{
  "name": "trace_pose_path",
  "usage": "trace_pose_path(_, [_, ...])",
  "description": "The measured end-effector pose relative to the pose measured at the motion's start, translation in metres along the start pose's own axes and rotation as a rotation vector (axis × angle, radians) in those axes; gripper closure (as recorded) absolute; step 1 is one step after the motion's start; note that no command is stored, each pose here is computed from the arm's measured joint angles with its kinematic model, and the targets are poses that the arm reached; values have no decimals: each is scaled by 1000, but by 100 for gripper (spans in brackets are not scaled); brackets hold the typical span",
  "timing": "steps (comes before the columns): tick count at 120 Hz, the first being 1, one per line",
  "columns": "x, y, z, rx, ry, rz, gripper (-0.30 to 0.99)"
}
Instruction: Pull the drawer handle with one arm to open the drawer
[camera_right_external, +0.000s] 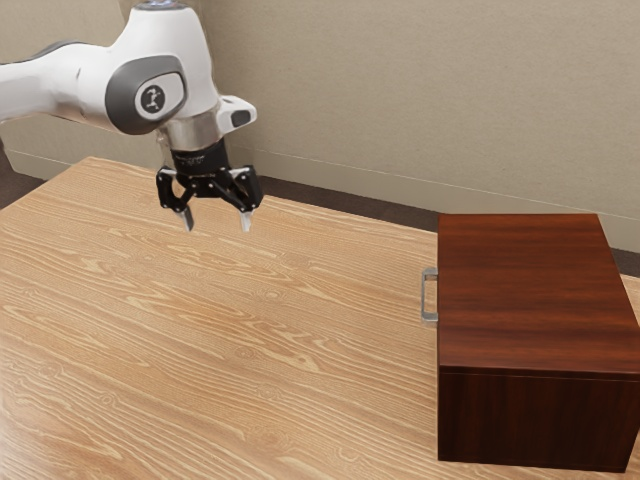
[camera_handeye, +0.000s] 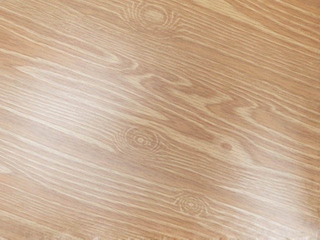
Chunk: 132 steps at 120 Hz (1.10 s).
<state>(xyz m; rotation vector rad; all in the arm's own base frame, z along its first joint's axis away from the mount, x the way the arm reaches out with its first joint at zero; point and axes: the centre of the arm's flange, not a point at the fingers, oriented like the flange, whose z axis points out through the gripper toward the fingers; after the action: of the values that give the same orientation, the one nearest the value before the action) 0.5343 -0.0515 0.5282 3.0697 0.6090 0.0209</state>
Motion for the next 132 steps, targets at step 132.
trace_pose_path(132, [22, 99, 95, -58, -7, -148, 0])
